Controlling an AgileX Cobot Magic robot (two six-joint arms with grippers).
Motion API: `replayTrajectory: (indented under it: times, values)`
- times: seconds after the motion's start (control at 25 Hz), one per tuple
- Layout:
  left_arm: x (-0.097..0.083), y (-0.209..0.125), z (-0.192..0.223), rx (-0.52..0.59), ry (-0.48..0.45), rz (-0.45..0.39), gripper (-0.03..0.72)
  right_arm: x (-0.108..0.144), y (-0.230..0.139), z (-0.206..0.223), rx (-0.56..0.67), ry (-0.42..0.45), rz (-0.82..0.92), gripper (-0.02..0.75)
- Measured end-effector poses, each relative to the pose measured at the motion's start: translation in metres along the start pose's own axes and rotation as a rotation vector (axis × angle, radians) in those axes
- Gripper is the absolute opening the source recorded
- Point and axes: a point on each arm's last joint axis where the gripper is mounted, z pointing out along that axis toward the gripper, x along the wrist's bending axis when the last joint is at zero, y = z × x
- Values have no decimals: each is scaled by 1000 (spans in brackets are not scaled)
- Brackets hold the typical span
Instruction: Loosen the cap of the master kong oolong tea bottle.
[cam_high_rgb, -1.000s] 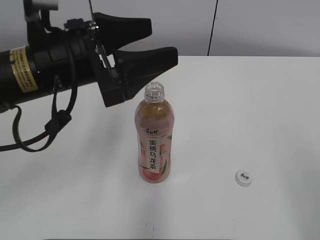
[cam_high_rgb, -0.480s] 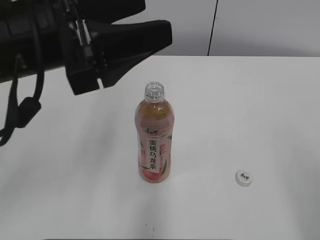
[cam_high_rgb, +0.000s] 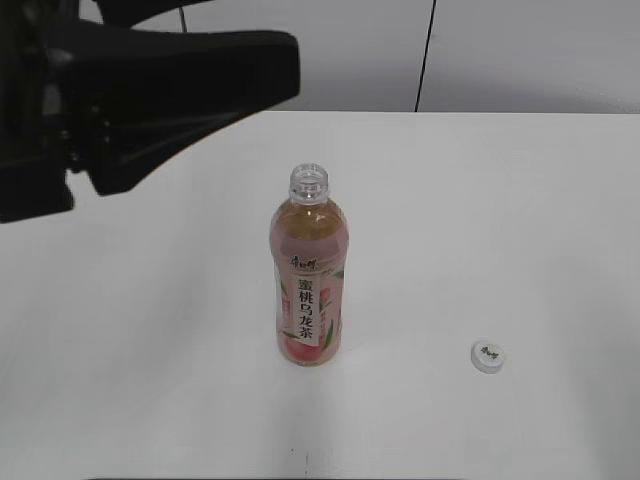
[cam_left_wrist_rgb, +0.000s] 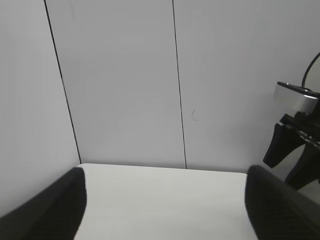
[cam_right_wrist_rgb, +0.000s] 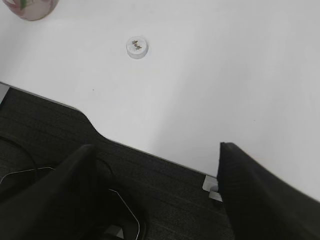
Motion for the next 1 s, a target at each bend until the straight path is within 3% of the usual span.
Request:
replayTrajectory:
  times: [0.2,0.4,0.52,0.76,1.0]
  values:
    - [-11,11,-14,63,33,30,586,0,0,0,-1,0,0,566]
    - [-21,24,-32,1,136,-11,586,0,0,0,-2,0,0,566]
    - [-25,27,-46,-30,248,-40,583,0,0,0,-3,0,0,566]
    - [-29,8,-81,-58,561,-232,574,0,0,0,-4,0,0,566]
    - [-36,7,-115,-110,791,-355,563,0,0,0,-5,0,0,566]
